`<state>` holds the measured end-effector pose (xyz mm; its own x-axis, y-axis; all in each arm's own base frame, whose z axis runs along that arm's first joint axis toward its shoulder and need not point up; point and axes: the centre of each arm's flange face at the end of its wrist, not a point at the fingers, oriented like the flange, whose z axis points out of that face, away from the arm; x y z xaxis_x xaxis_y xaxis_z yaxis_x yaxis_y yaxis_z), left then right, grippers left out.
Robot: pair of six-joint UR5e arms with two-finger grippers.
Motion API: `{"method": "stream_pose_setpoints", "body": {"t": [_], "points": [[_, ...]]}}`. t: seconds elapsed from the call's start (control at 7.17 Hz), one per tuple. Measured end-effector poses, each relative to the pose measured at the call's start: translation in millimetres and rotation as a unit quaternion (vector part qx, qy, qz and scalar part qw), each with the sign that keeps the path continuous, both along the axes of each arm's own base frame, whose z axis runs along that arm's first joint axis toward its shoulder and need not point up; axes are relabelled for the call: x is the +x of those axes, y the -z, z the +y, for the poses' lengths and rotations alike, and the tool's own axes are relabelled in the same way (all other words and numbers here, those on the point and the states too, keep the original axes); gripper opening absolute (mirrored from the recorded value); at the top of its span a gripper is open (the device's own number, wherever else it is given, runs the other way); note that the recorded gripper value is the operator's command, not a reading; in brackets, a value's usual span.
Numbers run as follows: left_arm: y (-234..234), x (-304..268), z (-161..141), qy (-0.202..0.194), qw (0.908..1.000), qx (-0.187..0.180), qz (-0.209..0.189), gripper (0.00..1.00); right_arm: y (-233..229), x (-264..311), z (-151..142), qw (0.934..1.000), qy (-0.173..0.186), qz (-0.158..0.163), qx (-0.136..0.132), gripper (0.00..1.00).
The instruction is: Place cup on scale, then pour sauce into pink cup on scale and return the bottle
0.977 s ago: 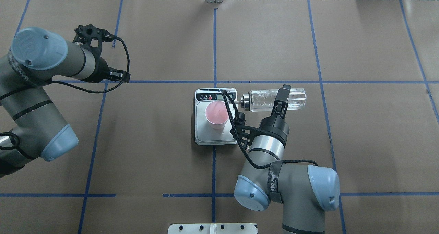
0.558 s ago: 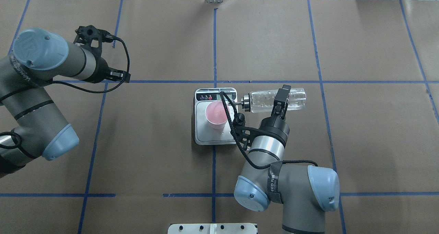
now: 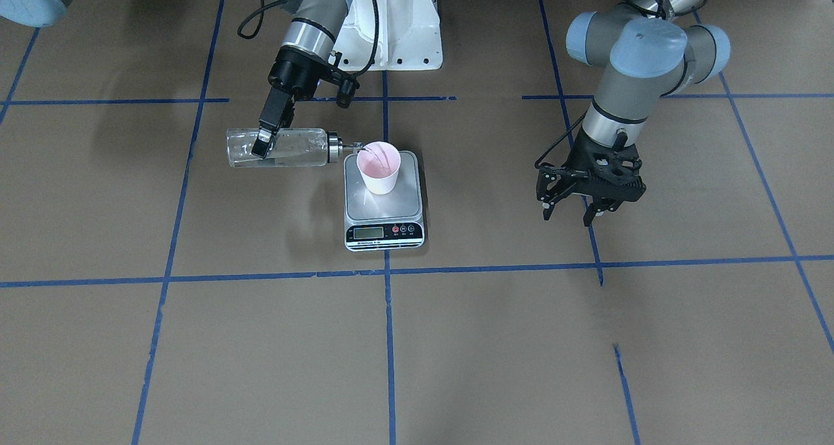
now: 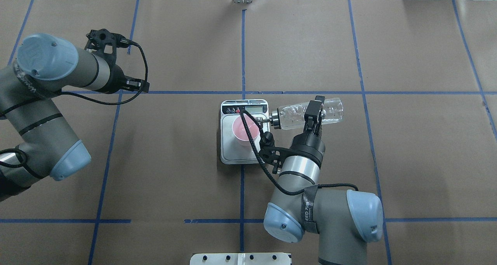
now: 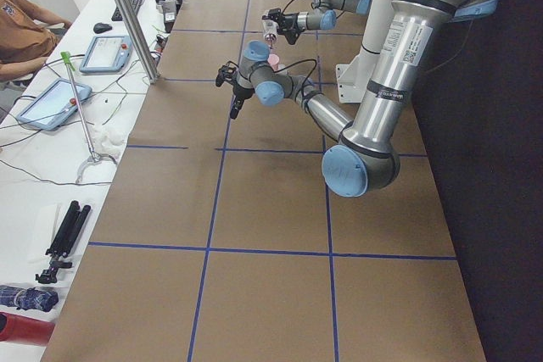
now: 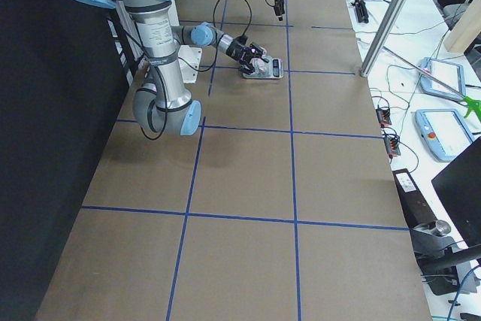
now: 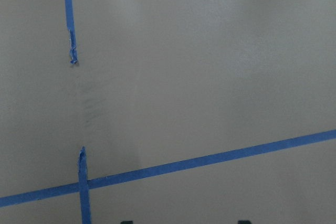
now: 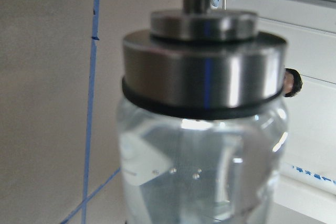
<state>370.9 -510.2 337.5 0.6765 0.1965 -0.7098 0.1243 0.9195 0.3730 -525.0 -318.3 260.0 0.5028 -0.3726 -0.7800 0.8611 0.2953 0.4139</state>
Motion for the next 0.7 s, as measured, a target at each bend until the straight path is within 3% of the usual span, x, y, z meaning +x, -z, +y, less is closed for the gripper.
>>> {"method": "stream_pose_setpoints", "body": {"t": [0.7], "points": [[-0.3, 0.5, -0.2, 0.000, 1.0000, -0.001, 0.000, 0.73, -0.1, 0.1, -0.5, 0.9990, 0.018, 0.041, 0.004, 0.00]]}}
